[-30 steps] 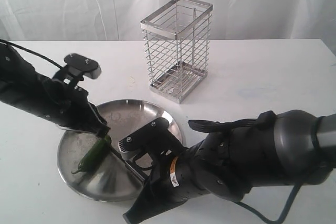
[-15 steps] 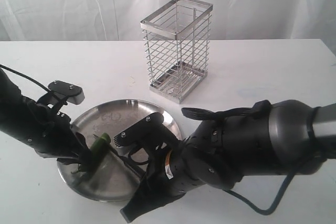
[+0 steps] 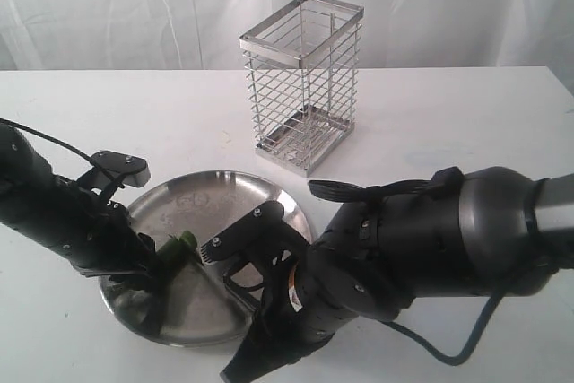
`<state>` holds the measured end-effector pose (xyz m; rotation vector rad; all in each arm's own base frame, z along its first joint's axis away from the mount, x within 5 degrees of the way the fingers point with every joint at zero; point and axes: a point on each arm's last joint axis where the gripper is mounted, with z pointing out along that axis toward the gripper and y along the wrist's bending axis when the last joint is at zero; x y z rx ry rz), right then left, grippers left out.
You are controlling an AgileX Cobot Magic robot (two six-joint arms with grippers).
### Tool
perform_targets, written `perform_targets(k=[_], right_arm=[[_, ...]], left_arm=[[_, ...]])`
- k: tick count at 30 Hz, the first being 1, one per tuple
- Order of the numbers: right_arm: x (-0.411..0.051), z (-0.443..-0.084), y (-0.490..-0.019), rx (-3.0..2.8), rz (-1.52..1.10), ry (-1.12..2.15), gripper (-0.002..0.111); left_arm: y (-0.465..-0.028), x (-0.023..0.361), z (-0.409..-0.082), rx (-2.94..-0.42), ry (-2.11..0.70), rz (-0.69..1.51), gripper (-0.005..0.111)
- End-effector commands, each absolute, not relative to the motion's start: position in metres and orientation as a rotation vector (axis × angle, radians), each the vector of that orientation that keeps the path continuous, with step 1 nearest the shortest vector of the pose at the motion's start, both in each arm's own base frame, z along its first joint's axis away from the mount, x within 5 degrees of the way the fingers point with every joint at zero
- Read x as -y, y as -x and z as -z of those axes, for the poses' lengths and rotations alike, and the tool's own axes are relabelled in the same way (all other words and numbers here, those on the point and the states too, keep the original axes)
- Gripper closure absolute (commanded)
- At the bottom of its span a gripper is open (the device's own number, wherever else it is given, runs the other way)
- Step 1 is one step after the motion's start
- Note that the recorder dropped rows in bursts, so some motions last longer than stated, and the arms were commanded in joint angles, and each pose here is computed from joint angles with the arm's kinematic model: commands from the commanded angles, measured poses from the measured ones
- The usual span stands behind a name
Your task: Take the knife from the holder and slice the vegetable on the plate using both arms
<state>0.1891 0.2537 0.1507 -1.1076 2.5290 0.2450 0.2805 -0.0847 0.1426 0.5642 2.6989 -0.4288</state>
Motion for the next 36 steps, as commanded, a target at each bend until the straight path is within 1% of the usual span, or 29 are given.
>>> perform_targets(k=[1, 10, 12, 15, 21, 26, 36], right_arm=[[-0.251, -0.153, -0.188, -2.542, -0.198, 1.153, 0.108], [-0.247, -0.154, -0.194, -2.518, -0.126, 1.130, 0.108], [-0.249, -0.155, -0.195, -2.486, -0.152, 1.127, 0.108], [-0.255, -0.159, -0.198, -2.436, -0.205, 1.111, 0.108], [-0.257, -0.172, -0.200, -2.411, -0.240, 1.065, 0.108], [-0.258, -0.174, -0.196, -2.453, -0.273, 1.019, 0.108], [-0.264, -0.173, -0.186, -2.461, -0.304, 1.032, 0.108]], left_arm=[[-0.283, 0.084, -0.138, -2.693, -0.545, 0.402, 0.056], [-0.282, 0.084, -0.138, -2.699, -0.542, 0.409, 0.056], [-0.283, 0.086, -0.141, -2.698, -0.508, 0.441, 0.056], [-0.285, 0.091, -0.149, -2.710, -0.536, 0.524, 0.056], [-0.285, 0.092, -0.150, -2.713, -0.552, 0.538, 0.056], [-0.283, 0.091, -0.167, -2.649, -0.575, 0.507, 0.056], [-0.277, 0.086, -0.196, -2.545, -0.625, 0.431, 0.056]])
